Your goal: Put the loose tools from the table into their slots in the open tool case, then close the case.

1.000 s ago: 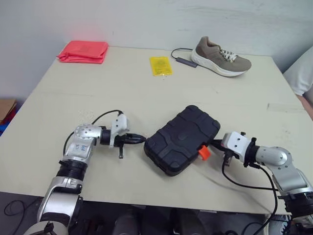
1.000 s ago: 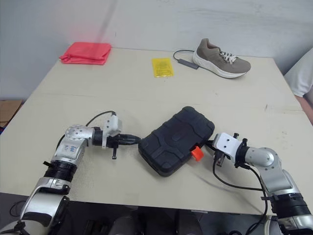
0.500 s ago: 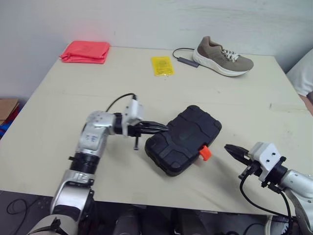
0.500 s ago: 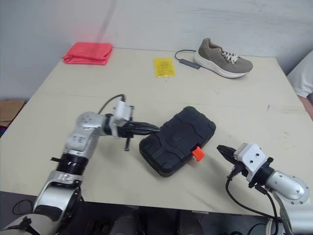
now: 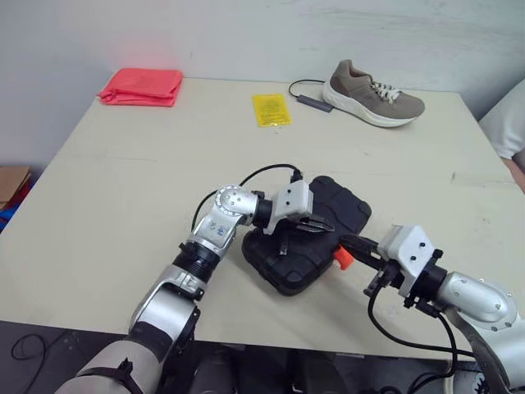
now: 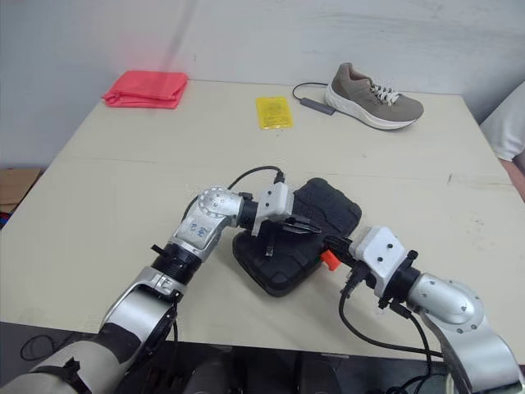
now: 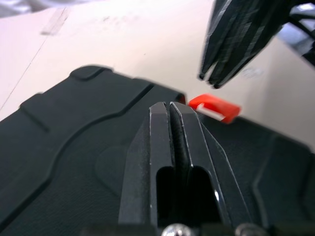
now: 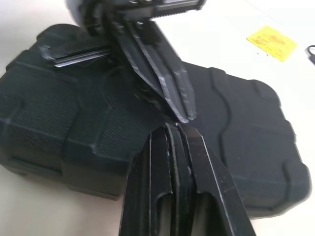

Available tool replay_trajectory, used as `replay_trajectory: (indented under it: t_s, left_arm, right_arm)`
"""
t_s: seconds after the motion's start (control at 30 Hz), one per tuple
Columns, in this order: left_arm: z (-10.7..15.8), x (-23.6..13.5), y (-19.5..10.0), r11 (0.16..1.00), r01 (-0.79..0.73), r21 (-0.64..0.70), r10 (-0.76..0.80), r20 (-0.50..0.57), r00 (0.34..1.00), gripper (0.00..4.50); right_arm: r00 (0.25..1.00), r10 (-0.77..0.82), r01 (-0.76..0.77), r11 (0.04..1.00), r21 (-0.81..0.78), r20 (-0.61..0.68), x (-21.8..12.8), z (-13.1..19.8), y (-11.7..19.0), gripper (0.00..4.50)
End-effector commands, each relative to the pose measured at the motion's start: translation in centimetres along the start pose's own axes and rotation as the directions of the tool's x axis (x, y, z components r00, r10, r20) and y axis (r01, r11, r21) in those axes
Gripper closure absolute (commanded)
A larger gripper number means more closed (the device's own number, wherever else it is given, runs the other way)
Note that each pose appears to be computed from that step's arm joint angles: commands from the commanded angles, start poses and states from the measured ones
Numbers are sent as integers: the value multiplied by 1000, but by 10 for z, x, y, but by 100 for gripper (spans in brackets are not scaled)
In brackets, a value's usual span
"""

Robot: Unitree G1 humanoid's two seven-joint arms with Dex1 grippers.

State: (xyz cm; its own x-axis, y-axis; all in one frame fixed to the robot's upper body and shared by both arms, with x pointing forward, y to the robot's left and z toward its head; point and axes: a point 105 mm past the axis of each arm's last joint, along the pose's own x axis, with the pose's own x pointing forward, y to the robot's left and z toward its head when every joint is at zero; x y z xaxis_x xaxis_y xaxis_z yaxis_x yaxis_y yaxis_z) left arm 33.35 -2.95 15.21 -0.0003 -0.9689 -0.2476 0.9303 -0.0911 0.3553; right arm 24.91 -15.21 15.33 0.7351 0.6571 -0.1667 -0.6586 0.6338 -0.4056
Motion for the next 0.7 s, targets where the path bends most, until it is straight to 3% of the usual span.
replay_trajectory:
  t_s: [0.03, 0.3, 0.7]
  left_arm:
    - [-22, 1, -4, 999, -16, -34, 13, -93, 996, 442]
    - [-32, 0, -9, 996, -26, -85, 17, -113, 993, 442]
    - [-36, -2, -10, 993, -34, -112, 19, -125, 992, 442]
  right_arm:
    - [1000, -9, 9, 999, -48, -13, 2, 3, 0, 450]
    - [995, -5, 2, 1000, -28, -99, 8, -14, -1, 450]
    - [985, 42, -35, 999, 41, -168, -21, -44, 8, 450]
